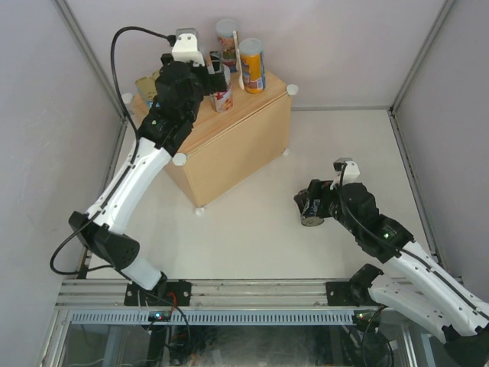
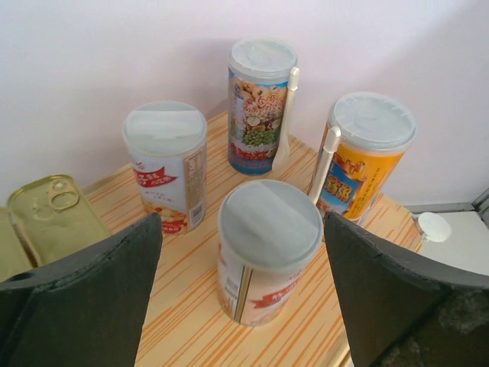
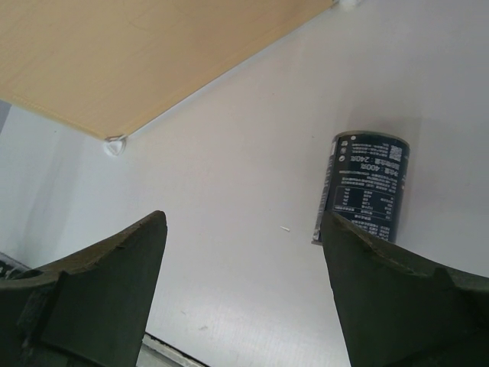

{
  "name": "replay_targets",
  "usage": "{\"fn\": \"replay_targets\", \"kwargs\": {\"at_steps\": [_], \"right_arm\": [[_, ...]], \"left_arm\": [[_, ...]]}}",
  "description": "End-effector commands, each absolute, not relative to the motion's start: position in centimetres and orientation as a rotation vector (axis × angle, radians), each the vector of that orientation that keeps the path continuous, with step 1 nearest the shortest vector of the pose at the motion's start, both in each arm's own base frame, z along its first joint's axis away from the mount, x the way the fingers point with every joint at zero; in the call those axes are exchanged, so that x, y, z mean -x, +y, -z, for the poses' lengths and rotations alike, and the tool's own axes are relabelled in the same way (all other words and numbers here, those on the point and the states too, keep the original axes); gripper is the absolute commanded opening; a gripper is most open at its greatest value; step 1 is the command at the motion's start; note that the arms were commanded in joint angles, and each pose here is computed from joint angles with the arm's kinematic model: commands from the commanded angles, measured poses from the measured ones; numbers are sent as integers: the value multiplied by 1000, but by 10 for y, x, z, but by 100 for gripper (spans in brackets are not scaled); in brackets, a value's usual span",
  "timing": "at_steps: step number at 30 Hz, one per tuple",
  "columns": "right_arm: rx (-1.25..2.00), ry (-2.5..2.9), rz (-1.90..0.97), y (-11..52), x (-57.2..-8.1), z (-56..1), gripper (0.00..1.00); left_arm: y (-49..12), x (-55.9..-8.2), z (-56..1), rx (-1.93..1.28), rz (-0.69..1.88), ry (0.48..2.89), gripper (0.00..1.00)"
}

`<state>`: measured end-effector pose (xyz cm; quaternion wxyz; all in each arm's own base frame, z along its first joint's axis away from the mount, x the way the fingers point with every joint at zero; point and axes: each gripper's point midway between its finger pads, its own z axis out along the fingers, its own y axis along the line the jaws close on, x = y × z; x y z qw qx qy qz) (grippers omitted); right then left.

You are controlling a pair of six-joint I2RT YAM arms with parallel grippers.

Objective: Place and organize the canned foods onto the counter

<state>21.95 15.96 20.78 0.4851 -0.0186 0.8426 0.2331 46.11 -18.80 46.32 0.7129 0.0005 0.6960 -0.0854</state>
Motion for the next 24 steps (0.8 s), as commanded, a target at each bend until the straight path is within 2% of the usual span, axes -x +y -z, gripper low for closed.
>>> {"fn": "replay_targets", "kwargs": {"at_steps": [1,9,24], "right_arm": [[9,2039,-517,151,-234,-205,81],[-59,2159,-390,131,-246,-169,82],[-100,2373,-240,124,-256,-92,83]], "left_arm": [[-171,-421,-513,73,262,1398,90],[-185,-356,-513,5,312,1362,89],[-262,-251,-436,-210,475,1431,88]]}}
